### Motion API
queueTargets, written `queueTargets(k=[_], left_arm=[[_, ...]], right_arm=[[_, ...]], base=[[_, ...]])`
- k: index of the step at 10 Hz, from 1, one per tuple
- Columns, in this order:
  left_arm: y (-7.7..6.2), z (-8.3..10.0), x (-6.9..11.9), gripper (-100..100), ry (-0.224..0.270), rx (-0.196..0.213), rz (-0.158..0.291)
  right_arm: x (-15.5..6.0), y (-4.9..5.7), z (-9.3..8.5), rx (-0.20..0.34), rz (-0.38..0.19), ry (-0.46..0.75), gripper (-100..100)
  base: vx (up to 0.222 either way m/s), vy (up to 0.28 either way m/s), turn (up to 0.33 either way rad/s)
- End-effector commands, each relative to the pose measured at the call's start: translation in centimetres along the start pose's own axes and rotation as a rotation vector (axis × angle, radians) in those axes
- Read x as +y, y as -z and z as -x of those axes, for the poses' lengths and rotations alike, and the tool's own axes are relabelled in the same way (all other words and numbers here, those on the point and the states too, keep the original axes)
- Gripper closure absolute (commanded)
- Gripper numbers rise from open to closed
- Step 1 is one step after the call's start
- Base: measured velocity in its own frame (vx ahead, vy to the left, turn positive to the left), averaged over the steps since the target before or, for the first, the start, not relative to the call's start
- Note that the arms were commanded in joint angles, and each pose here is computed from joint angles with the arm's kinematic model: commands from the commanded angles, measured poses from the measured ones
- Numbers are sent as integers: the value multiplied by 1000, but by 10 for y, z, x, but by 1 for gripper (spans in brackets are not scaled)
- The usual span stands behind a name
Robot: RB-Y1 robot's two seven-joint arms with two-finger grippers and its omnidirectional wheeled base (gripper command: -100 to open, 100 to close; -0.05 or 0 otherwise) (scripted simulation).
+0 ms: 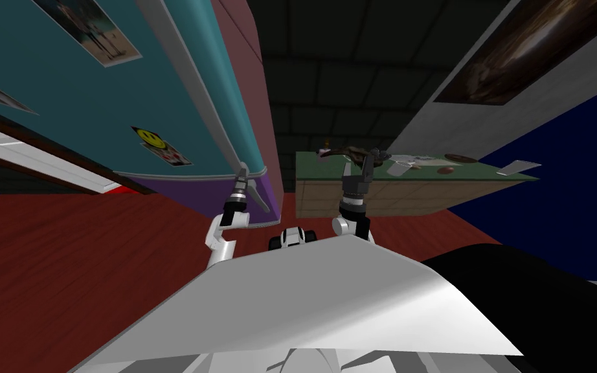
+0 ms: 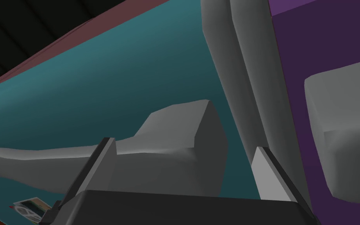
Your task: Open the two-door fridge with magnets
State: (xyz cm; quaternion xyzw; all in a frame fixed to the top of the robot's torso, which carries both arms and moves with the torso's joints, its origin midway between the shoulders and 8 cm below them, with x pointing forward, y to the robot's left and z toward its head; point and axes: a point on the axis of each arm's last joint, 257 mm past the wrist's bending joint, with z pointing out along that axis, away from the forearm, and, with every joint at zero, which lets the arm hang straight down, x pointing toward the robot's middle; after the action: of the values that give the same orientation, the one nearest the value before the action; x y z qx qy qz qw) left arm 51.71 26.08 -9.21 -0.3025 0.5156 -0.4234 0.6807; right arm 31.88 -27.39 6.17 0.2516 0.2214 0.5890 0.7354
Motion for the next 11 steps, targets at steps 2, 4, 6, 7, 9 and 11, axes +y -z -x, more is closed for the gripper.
queueTargets(k=[2,4,6,7,9,11], left_arm=[[-11,5,4,-100,-20,2,49],[-15,8,7,-100,-29,3,73],[-22,14,9,-100,-49,2,106],[-22,14,12,-100,-49,5,120],[-28,20,15,-100,-68,4,156],[-30,23,20,-100,-76,6,188]], right_arm=[[0,0,0,0,0,0,0],[0,0,0,0,0,0,0],[0,0,0,0,0,0,0],[0,0,0,0,0,0,0],[0,0,0,0,0,0,0],[0,0,0,0,0,0,0]], base=[[-31,-36,13],[-20,-21,3],[-27,-35,11],[-24,-31,6],[-26,-31,9],[-21,-23,5]])
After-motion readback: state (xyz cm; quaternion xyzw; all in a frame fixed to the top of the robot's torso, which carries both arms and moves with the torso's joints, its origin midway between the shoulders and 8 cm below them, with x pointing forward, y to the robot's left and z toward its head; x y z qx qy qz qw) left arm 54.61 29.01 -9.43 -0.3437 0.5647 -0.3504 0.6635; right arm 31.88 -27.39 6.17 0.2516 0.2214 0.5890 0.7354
